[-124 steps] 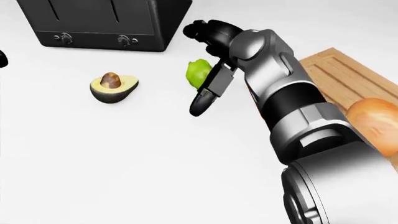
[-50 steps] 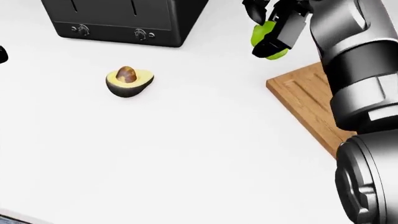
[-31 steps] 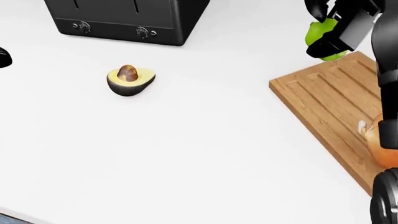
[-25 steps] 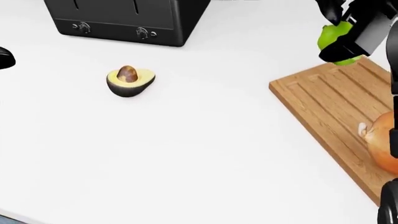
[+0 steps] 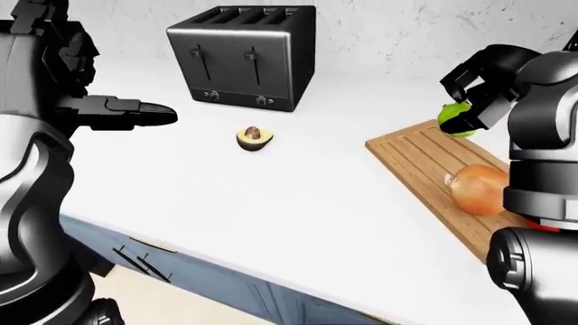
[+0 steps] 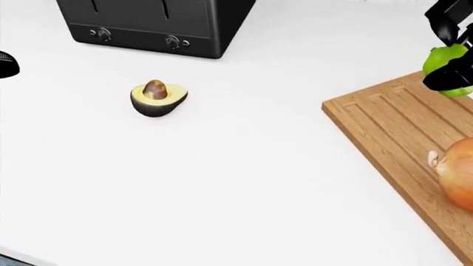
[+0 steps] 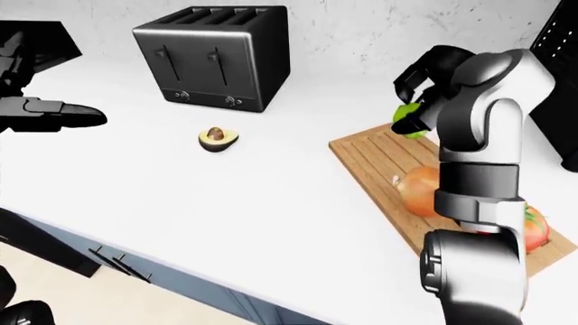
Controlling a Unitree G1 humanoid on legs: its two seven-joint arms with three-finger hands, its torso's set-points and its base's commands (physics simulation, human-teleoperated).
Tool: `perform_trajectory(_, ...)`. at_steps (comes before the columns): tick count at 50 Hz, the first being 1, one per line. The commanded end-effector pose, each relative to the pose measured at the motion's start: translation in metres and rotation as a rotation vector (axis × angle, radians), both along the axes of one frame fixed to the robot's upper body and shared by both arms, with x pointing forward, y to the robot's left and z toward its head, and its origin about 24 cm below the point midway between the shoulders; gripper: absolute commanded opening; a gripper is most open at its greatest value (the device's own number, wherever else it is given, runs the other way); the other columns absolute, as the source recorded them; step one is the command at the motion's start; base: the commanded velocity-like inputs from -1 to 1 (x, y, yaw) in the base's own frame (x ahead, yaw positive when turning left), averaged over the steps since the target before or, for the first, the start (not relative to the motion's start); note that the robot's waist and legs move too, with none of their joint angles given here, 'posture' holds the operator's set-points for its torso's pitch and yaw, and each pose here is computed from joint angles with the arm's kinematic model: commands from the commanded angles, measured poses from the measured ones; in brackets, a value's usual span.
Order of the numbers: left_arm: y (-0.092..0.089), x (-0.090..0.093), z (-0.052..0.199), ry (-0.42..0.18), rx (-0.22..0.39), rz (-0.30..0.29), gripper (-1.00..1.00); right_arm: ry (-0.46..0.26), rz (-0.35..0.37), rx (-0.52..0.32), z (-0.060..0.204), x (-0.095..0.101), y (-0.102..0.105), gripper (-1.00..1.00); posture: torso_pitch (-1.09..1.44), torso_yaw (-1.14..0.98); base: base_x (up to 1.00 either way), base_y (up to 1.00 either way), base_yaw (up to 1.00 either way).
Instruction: Place the avocado, onion, tomato and bell pepper on the cutting board.
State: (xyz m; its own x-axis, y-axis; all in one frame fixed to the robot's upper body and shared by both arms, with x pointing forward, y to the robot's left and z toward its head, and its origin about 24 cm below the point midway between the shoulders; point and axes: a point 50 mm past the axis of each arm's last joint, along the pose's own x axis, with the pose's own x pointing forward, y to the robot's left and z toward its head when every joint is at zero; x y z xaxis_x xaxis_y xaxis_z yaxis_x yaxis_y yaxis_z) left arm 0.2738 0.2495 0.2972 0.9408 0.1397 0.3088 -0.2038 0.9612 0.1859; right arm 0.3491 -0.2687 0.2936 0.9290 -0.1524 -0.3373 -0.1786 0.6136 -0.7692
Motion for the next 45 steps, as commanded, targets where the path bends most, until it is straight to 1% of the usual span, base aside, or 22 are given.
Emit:
perform_trajectory(1,0.000,-0.007,0.015,-0.081,0.022,0.009,1.00,-0.098,-0.003,-0.026,0.023,-0.004,0.001,-1.00,0.00,0.35,0.00,0.00,0.00)
perform_trajectory(4,-0.001,-0.007,0.015,-0.080,0.025,0.008,1.00,-0.093,-0.011,-0.037,0.025,0.000,-0.001,-1.00,0.00,0.35,0.00,0.00,0.00)
perform_trajectory(5,0.000,-0.007,0.015,-0.079,0.024,0.009,1.00,-0.097,-0.016,-0.028,0.025,0.002,-0.002,-1.00,0.00,0.35,0.00,0.00,0.00)
perform_trajectory(9,-0.001,-0.007,0.015,-0.078,0.024,0.009,1.00,-0.080,-0.037,-0.039,0.022,0.008,-0.007,-1.00,0.00,0.35,0.00,0.00,0.00)
perform_trajectory(18,0.000,-0.007,0.013,-0.077,0.022,0.009,1.00,-0.026,-0.071,-0.070,0.015,0.020,-0.012,-1.00,0.00,0.35,0.00,0.00,0.00)
perform_trajectory(25,0.001,-0.008,0.012,-0.075,0.029,0.009,1.00,0.004,-0.074,-0.102,0.009,0.032,-0.010,-1.00,0.00,0.35,0.00,0.00,0.00)
perform_trajectory(28,0.001,-0.008,0.012,-0.074,0.030,0.010,1.00,0.021,-0.085,-0.124,0.009,0.033,-0.011,-1.00,0.00,0.35,0.00,0.00,0.00)
perform_trajectory(29,0.001,-0.008,0.013,-0.074,0.027,0.011,1.00,0.021,-0.089,-0.117,0.010,0.033,-0.011,-1.00,0.00,0.35,0.00,0.00,0.00)
perform_trajectory(30,0.001,-0.008,0.013,-0.074,0.029,0.009,1.00,0.033,-0.087,-0.138,0.009,0.033,-0.012,-1.00,0.00,0.35,0.00,0.00,0.00)
perform_trajectory(33,0.002,-0.008,0.014,-0.076,0.027,0.012,1.00,0.038,-0.100,-0.163,0.011,0.034,-0.013,-1.00,0.00,0.35,0.00,0.00,0.00)
perform_trajectory(35,0.002,-0.008,0.015,-0.078,0.029,0.011,1.00,0.051,-0.108,-0.183,0.009,0.034,-0.014,-1.00,0.00,0.35,0.00,0.00,0.00)
perform_trajectory(36,0.002,-0.008,0.015,-0.078,0.029,0.011,1.00,0.050,-0.112,-0.179,0.007,0.035,-0.015,-1.00,0.00,0.35,0.00,0.00,0.00)
perform_trajectory(41,0.002,-0.007,0.014,-0.077,0.032,0.013,1.00,0.067,-0.129,-0.209,0.002,0.034,-0.019,-1.00,0.00,0.35,0.00,0.00,0.00)
perform_trajectory(43,0.002,-0.008,0.014,-0.076,0.033,0.014,1.00,0.073,-0.130,-0.204,0.000,0.034,-0.019,-0.95,0.00,0.35,0.00,0.00,0.00)
perform_trajectory(45,0.002,-0.008,0.015,-0.077,0.031,0.014,1.00,0.081,-0.129,-0.202,-0.002,0.034,-0.019,-0.84,0.00,0.35,0.00,0.00,0.00)
